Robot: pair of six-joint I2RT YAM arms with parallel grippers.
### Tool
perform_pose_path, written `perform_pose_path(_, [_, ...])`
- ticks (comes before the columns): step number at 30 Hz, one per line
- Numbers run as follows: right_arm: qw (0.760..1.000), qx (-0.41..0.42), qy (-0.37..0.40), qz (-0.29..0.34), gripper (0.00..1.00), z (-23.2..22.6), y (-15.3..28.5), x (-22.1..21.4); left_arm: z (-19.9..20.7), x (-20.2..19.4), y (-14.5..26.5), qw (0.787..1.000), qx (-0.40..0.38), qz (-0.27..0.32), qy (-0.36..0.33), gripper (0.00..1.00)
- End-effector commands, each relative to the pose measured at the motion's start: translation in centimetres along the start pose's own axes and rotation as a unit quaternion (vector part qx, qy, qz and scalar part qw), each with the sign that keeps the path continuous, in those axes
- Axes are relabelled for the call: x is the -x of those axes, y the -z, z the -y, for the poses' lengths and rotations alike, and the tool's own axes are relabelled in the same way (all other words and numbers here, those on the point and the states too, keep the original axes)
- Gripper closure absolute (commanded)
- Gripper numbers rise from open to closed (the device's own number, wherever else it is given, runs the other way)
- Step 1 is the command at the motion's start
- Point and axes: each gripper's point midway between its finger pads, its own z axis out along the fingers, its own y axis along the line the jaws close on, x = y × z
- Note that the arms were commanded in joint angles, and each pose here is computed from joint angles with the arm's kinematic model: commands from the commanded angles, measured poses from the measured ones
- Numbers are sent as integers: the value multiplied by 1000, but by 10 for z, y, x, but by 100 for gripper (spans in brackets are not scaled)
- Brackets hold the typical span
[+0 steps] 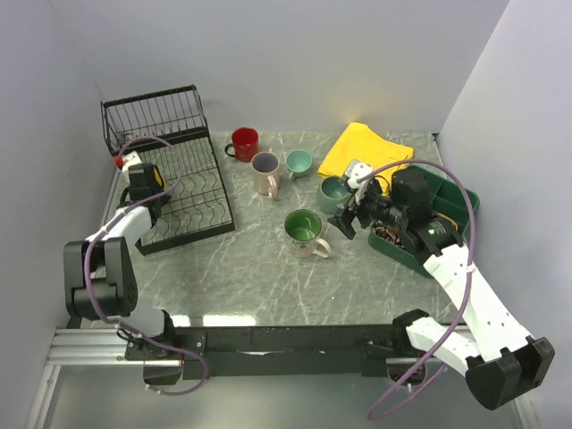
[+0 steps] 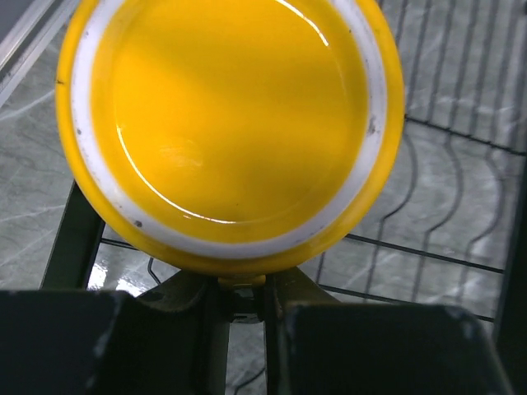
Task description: Load the cups into the dish rack
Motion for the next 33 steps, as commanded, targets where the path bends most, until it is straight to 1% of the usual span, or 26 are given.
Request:
perform_pose_path(1, [999, -5, 2, 53, 0, 2, 9, 18, 11, 53, -11, 996, -6, 83, 5, 99])
perform_pose_path(5, [999, 4, -5, 47, 0, -3, 7, 3, 12, 52, -21, 997, -2, 76, 2, 99])
perform_pose_path(8, [999, 3, -6, 45, 0, -3, 8, 0, 13, 51, -29, 998, 0, 69, -5, 99])
perform_pose_path(11, [999, 7, -8, 48, 0, -5, 9, 1, 12, 48, -36, 998, 8, 60, -13, 96])
perform_pose_path(13, [999, 10, -8, 48, 0, -5, 9, 1, 11, 45, -41, 998, 10, 55, -17, 96])
perform_pose_path(17, [999, 7, -9, 49, 0, -5, 11, 0, 13, 52, -49, 998, 12, 57, -23, 92])
perform_pose_path(19, [999, 7, -9, 49, 0, -5, 11, 0, 11, 50, -54, 998, 18, 49, -26, 92])
perform_pose_path(22, [999, 6, -10, 50, 0, -5, 12, -1, 11, 54, -58, 998, 19, 46, -27, 87])
perform_pose_path(25, [999, 6, -10, 49, 0, -4, 12, -1, 10, 55, -61, 998, 20, 44, -29, 77])
perform_pose_path(26, [999, 5, -10, 49, 0, -4, 13, -1, 11, 59, -62, 998, 20, 46, -28, 71])
perform_pose_path(27, [999, 5, -10, 49, 0, -4, 12, -1, 11, 57, -64, 998, 22, 43, -29, 69])
perform_pose_path(29, [999, 4, -10, 49, 0, -3, 13, 0, 11, 59, -65, 998, 23, 43, -30, 65])
perform_pose_path(33, [999, 2, -9, 48, 0, -3, 13, -1, 12, 57, -69, 999, 24, 39, -29, 63])
